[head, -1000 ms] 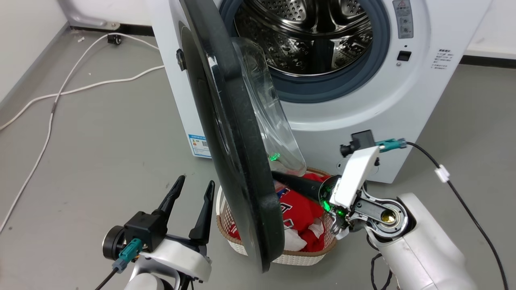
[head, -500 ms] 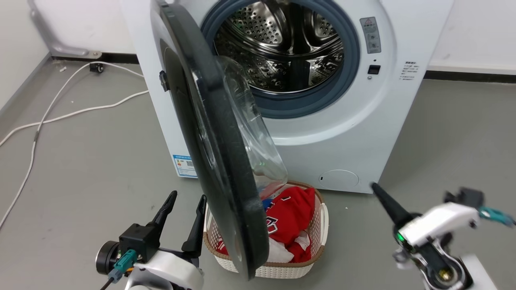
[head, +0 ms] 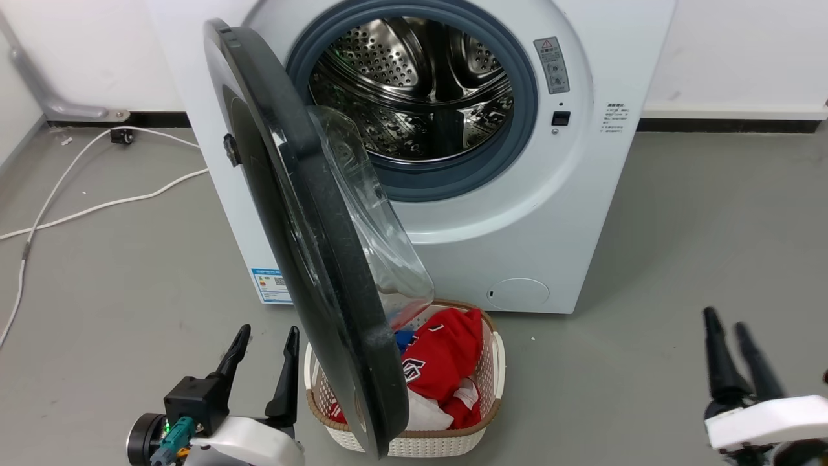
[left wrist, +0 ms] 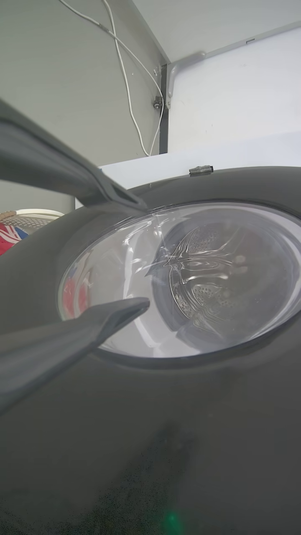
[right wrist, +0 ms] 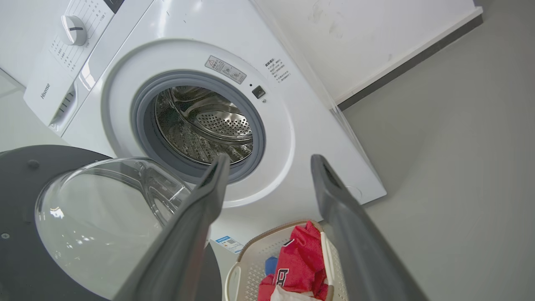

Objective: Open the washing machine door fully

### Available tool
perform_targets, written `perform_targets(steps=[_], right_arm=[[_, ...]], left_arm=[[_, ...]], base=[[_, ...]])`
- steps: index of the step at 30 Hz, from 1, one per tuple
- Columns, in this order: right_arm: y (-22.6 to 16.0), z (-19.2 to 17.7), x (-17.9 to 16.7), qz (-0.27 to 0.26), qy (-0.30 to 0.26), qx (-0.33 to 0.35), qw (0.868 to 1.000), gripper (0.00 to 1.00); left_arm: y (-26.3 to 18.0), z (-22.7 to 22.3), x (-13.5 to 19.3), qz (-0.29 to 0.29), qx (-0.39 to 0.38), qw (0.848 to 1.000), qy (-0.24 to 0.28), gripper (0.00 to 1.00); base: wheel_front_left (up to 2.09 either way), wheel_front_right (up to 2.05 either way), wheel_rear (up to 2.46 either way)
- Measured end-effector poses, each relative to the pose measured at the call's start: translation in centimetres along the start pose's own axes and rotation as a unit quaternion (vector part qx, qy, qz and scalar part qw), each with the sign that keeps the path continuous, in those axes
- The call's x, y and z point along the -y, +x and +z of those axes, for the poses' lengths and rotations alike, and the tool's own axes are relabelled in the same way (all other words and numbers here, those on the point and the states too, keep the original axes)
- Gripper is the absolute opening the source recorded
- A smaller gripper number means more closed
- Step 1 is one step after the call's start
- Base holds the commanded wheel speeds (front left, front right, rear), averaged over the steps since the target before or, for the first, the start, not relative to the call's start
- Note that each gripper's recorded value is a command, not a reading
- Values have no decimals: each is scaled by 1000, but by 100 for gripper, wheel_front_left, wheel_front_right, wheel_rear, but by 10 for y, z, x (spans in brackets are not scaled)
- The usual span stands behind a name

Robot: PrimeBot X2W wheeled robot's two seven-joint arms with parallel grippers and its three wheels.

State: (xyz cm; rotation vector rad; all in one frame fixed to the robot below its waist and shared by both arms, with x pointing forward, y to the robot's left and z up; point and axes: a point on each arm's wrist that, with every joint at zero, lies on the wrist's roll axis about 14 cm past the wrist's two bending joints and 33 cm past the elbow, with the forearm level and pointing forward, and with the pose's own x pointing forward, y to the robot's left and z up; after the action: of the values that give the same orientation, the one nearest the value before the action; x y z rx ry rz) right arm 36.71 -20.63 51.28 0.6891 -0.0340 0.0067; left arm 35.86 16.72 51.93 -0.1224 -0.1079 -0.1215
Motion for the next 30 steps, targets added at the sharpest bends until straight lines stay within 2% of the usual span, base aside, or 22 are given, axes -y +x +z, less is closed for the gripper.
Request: perform_targets(steps=[1,4,6,12,15,21,30], right_arm=[[-2,18,2,2,-79,28,997,100],[-3,38,2,-1,-176,58,983,100],[-5,49,-4,2,-249,71,966,100],[-9,41,-19,11,-331,56,942,100],[-12,25,-25,22,-339,33,940,100],[-18,0,-31,38,-324,-4,945,100],[-21,-11,-33,44,-294,-15,955,100]], left_arm=[[1,-1,0,0,-1,1000,2,100],[2,-2,-1,1,-3,1000,5,100],[3,-1,-2,2,-3,1000,7,100],[4,-1,-7,8,-3,1000,8,100],[5,-1,-8,10,-3,1000,9,100],[3,-3,-9,10,-8,1000,11,100],[2,-3,-11,12,-9,1000,16,100]], base=[[0,0,0],[0,0,0],[0,0,0],[0,0,0],[0,0,0],[0,0,0],[0,0,0]])
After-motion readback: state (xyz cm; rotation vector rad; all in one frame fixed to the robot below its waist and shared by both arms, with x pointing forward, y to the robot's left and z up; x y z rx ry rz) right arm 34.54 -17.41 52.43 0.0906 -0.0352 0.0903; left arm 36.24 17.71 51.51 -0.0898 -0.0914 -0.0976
